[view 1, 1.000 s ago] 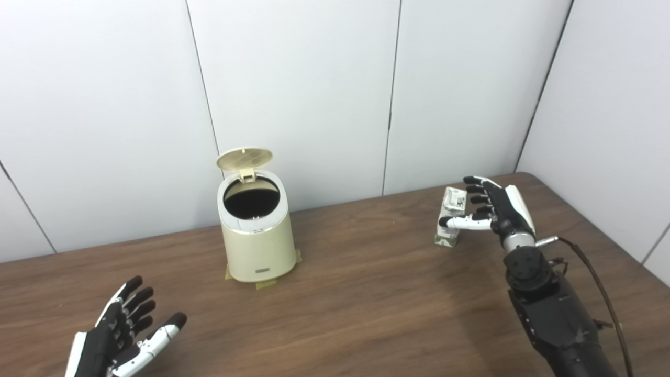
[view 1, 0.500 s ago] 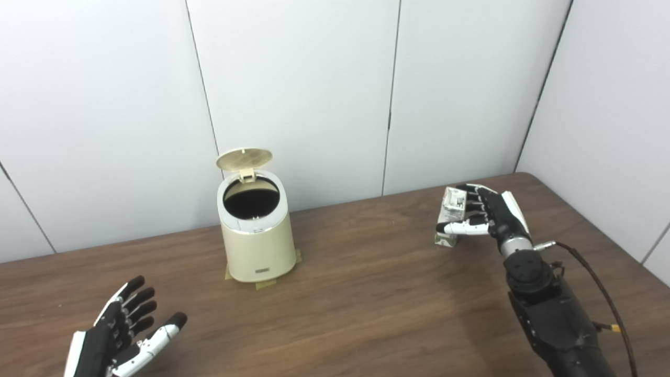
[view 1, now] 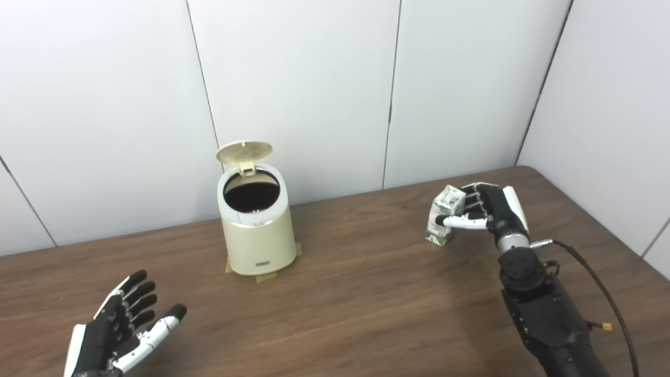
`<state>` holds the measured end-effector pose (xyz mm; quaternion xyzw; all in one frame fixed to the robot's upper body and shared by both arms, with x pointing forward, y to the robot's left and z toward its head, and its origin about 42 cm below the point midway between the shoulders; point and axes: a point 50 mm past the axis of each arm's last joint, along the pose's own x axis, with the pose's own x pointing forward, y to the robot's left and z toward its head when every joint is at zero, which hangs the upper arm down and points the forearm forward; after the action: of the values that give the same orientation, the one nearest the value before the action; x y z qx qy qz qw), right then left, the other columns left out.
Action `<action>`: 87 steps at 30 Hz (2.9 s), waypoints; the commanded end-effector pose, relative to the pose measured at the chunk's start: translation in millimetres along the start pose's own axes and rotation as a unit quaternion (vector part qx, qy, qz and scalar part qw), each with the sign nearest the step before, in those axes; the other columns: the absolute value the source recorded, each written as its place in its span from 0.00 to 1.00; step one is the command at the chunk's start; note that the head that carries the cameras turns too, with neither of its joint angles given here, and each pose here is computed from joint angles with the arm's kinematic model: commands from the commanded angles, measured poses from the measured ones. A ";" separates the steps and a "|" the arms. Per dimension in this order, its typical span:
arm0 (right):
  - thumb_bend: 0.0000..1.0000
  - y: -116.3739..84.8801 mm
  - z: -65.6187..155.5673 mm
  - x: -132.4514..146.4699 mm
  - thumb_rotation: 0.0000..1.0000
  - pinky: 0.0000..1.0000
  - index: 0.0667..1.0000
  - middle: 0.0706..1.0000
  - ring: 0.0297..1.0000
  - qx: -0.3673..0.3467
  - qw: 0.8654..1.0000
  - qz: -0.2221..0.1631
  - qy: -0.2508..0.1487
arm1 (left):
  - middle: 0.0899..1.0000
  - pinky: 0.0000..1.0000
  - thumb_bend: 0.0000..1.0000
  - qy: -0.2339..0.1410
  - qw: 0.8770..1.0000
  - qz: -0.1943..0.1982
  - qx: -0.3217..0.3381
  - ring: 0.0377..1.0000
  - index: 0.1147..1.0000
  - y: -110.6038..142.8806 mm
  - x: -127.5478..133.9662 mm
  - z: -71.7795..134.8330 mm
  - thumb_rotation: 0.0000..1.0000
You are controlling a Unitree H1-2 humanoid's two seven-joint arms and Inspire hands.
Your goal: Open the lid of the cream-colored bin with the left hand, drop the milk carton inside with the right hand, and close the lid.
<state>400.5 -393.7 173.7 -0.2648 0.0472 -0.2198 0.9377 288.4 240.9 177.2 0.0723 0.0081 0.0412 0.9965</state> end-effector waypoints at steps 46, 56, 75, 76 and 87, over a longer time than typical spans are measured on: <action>0.50 52.4 199.7 -87.5 0.00 0.37 0.47 0.46 0.40 0.134 0.921 0.079 -0.356 | 0.84 0.83 0.52 -0.034 0.999 -0.038 -0.014 0.83 0.86 -44.3 -5.0 -10.8 0.48; 0.50 83.4 245.6 -96.4 0.00 0.38 0.47 0.45 0.41 0.129 0.908 0.122 -0.379 | 0.85 0.88 0.38 -0.035 0.998 -0.045 0.015 0.87 0.88 -52.3 -8.1 -13.3 0.65; 0.50 147.2 272.1 -81.9 0.00 0.32 0.48 0.47 0.40 0.163 0.896 0.135 -0.390 | 0.92 0.95 0.41 -0.043 0.997 -0.058 0.019 0.94 0.95 -64.7 -7.6 -17.9 0.68; 0.50 148.6 272.4 -80.0 0.00 0.32 0.48 0.47 0.40 0.164 0.897 0.135 -0.389 | 0.93 0.95 0.41 -0.044 0.997 -0.058 0.021 0.95 0.95 -65.2 -7.7 -17.8 0.68; 0.50 161.0 279.3 -62.7 0.00 0.33 0.48 0.46 0.39 0.169 0.904 0.125 -0.372 | 0.94 0.98 0.42 -0.041 0.998 -0.056 0.013 0.97 0.95 -68.2 -12.6 -16.2 0.68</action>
<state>461.8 -120.1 286.7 -0.1781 -0.2364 0.0136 0.9551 278.3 180.2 137.4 0.0911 0.0037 -0.0173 0.9957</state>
